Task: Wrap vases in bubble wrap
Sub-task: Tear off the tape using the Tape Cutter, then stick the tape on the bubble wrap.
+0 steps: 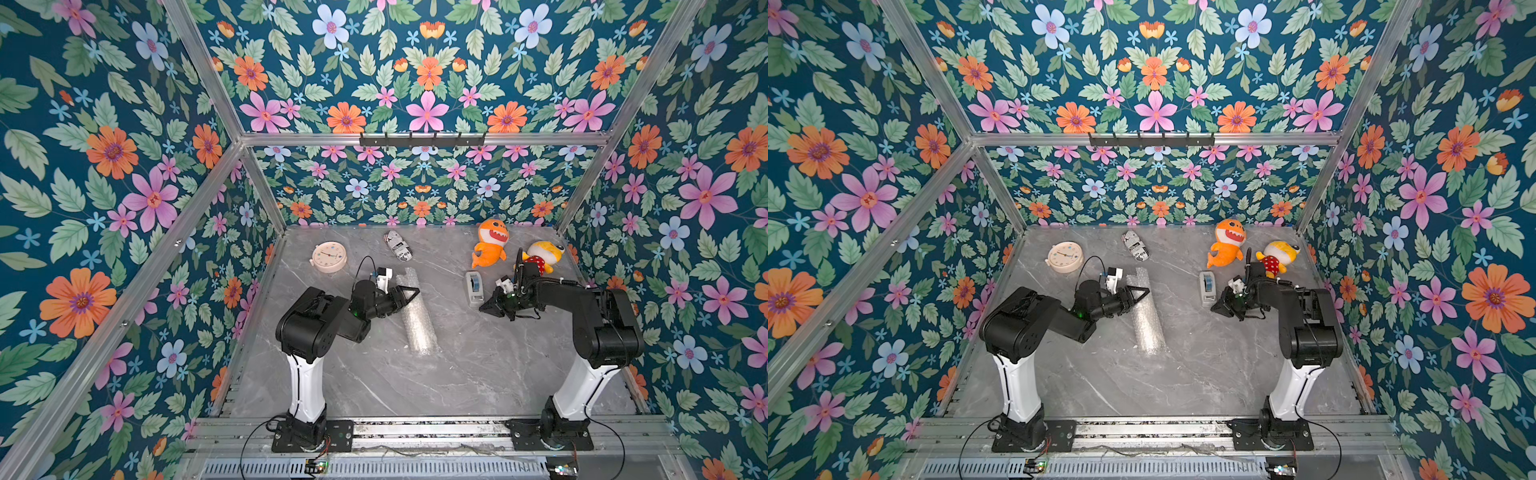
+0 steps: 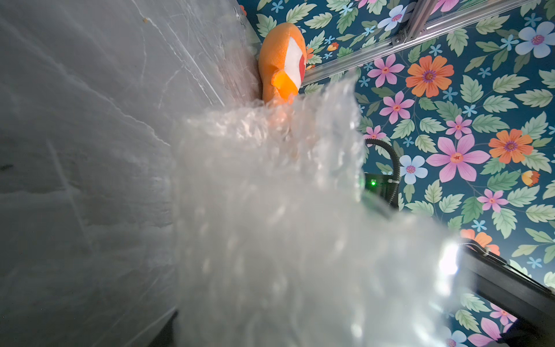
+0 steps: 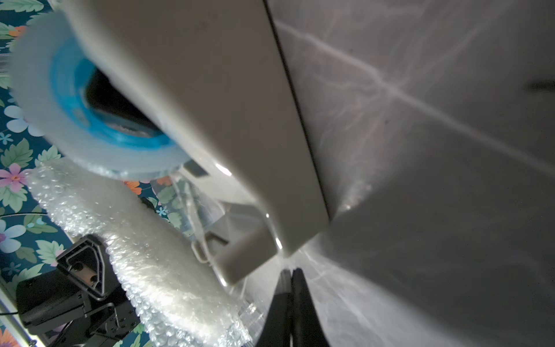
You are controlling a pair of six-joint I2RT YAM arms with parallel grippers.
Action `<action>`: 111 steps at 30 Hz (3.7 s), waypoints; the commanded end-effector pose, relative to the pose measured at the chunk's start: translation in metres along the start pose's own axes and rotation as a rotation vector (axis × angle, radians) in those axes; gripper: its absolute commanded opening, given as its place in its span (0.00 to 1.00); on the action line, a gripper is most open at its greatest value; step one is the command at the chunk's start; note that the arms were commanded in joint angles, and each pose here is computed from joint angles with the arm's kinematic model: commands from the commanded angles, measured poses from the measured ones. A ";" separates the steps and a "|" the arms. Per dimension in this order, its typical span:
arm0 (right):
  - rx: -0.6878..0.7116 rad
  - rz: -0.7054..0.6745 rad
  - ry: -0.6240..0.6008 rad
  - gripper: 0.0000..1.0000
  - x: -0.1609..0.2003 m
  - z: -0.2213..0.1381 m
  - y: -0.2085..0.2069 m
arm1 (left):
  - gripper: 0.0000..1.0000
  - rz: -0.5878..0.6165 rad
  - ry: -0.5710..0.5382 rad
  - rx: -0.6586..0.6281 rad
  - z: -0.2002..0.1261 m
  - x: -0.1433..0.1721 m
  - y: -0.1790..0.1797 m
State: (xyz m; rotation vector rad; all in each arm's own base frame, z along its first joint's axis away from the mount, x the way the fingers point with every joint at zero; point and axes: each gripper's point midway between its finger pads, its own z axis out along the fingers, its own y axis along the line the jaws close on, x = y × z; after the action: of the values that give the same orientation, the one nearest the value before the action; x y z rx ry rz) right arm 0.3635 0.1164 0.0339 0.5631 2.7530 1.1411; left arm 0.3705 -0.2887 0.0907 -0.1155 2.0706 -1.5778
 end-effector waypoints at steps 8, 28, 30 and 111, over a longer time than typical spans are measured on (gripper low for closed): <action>0.141 0.030 -0.075 0.00 -0.016 0.000 -0.028 | 0.29 0.039 -0.008 0.045 0.001 -0.005 -0.014; -0.041 -0.337 -0.071 0.00 0.015 -0.051 0.084 | 0.27 0.044 0.049 0.054 0.006 0.002 -0.011; -0.114 -0.467 0.071 0.00 0.049 -0.037 0.115 | 0.27 0.063 0.096 0.057 0.010 0.005 -0.013; 0.060 -0.978 0.586 0.00 0.158 0.116 0.163 | 0.18 0.123 0.410 -0.059 0.005 0.013 0.023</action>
State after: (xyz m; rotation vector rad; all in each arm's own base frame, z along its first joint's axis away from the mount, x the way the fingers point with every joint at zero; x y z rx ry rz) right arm 0.2874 0.3582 0.0798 -1.2011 2.7896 1.0741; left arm 0.3638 -0.2827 0.0484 0.2151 2.4896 -1.5510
